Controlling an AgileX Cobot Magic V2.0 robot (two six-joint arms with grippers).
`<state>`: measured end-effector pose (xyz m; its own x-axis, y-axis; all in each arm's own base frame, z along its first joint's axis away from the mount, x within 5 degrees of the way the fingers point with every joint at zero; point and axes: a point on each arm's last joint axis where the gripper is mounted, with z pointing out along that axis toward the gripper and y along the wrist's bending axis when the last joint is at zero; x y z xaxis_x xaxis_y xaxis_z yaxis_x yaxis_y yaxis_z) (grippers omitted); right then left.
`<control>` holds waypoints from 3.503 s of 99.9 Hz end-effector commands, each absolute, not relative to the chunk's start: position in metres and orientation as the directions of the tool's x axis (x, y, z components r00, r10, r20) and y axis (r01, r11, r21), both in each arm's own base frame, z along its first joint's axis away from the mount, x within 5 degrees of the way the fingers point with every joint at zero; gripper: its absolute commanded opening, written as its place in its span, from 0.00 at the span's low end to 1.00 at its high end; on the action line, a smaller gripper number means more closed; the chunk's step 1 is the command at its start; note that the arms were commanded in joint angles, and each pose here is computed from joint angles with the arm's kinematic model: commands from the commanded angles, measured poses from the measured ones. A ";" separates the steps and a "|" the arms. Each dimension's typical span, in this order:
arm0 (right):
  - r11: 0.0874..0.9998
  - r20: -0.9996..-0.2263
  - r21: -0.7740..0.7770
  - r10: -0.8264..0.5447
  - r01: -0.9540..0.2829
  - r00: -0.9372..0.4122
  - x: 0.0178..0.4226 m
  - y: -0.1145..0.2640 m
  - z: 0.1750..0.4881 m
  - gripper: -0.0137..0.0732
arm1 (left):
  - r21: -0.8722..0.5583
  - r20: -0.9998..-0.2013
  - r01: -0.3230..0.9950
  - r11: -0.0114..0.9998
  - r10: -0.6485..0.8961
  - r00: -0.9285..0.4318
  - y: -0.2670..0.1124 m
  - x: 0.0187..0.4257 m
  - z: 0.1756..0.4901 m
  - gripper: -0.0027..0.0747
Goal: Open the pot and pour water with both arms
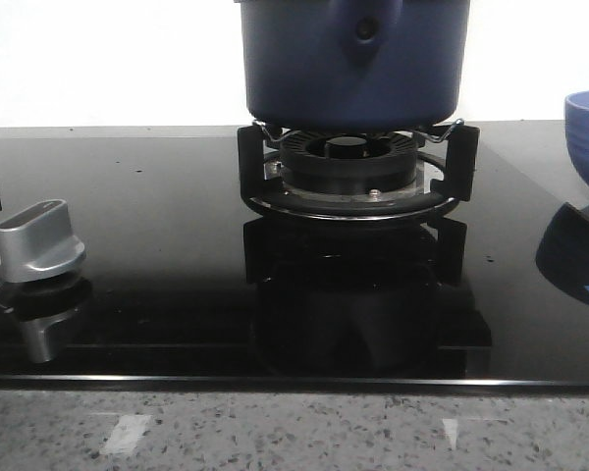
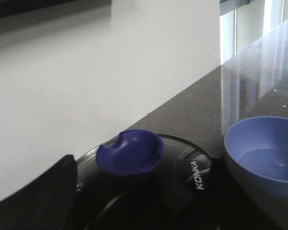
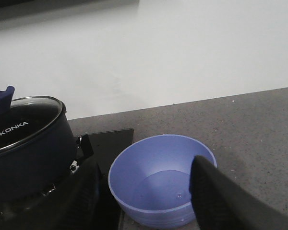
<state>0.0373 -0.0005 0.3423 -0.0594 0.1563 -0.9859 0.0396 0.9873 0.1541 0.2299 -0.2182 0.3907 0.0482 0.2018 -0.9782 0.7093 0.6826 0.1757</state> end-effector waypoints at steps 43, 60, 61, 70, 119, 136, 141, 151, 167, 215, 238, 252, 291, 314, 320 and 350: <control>0.990 -0.991 0.135 0.134 0.040 0.023 0.039 -0.001 0.357 0.60 | 0.181 -0.979 0.726 0.664 0.192 0.069 -0.226 0.226 0.394 0.67; 0.990 -0.991 0.135 0.134 0.040 0.023 0.039 -0.001 0.357 0.60 | 0.176 -0.979 0.729 0.662 0.198 0.056 -0.224 0.237 0.387 0.67; 0.990 -0.991 0.135 0.134 0.040 0.023 0.039 -0.001 0.357 0.60 | 0.175 -0.979 0.732 0.659 0.196 0.057 -0.224 0.237 0.387 0.67; 0.990 -0.991 0.135 0.134 0.040 0.023 0.039 -0.001 0.357 0.60 | 0.167 -0.980 0.751 0.639 0.191 0.056 -0.225 0.243 0.382 0.67; 0.990 -0.991 0.135 0.134 0.040 0.023 0.039 -0.001 0.357 0.60 | 0.148 -0.986 0.781 0.606 0.150 0.070 -0.218 0.267 0.380 0.67; 0.990 -0.990 0.135 0.133 0.038 0.042 0.038 -0.001 0.359 0.60 | 0.143 -0.987 0.760 0.634 0.147 0.063 -0.209 0.274 0.382 0.67; 0.990 -0.990 0.135 0.133 0.037 0.049 0.038 -0.001 0.360 0.60 | 0.078 -0.994 0.762 0.643 0.105 0.013 -0.209 0.274 0.382 0.67; 0.990 -0.989 0.135 0.132 0.035 0.059 0.038 -0.001 0.361 0.60 | -0.007 -0.998 0.775 0.631 0.043 -0.044 -0.211 0.273 0.383 0.67; 0.990 -0.989 0.135 0.132 0.035 0.059 0.038 -0.001 0.361 0.60 | -0.033 -0.998 0.803 0.594 0.017 -0.054 -0.213 0.270 0.384 0.67; 0.990 -0.989 0.135 0.132 0.035 0.059 0.038 -0.001 0.361 0.60 | -0.054 -0.997 0.789 0.612 0.017 -0.082 -0.227 0.294 0.378 0.68; 0.990 -0.989 0.135 0.132 0.035 0.059 0.038 -0.001 0.361 0.60 | -0.062 -0.995 0.789 0.611 0.023 -0.095 -0.234 0.305 0.371 0.72; 0.990 -0.989 0.135 0.132 0.035 0.059 0.038 -0.001 0.361 0.60 | -0.065 -0.995 0.802 0.594 0.019 -0.094 -0.238 0.307 0.370 0.75; 0.990 -0.989 0.135 0.132 0.035 0.059 0.038 -0.001 0.361 0.60 | -0.066 -0.997 0.857 0.512 -0.011 -0.070 -0.247 0.306 0.375 0.75; 0.991 -0.986 0.134 0.130 0.030 0.104 0.038 -0.001 0.365 0.60 | -0.076 -0.996 0.857 0.510 0.002 -0.089 -0.250 0.311 0.366 0.75; 0.990 -0.985 0.139 0.136 0.026 0.110 0.038 -0.001 0.365 0.60 | -0.077 -0.996 0.856 0.510 0.003 -0.091 -0.251 0.311 0.365 0.75; 0.990 -0.985 0.140 0.136 0.026 0.110 0.038 -0.001 0.365 0.60 | -0.081 -0.995 0.860 0.504 0.005 -0.096 -0.254 0.315 0.362 0.74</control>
<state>0.0375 -0.0007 0.3491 0.0153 0.1525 -0.9882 0.0302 0.9878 0.1529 0.3211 -0.2549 0.3335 -0.1087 0.1165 -0.9872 0.8504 0.5252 -0.0317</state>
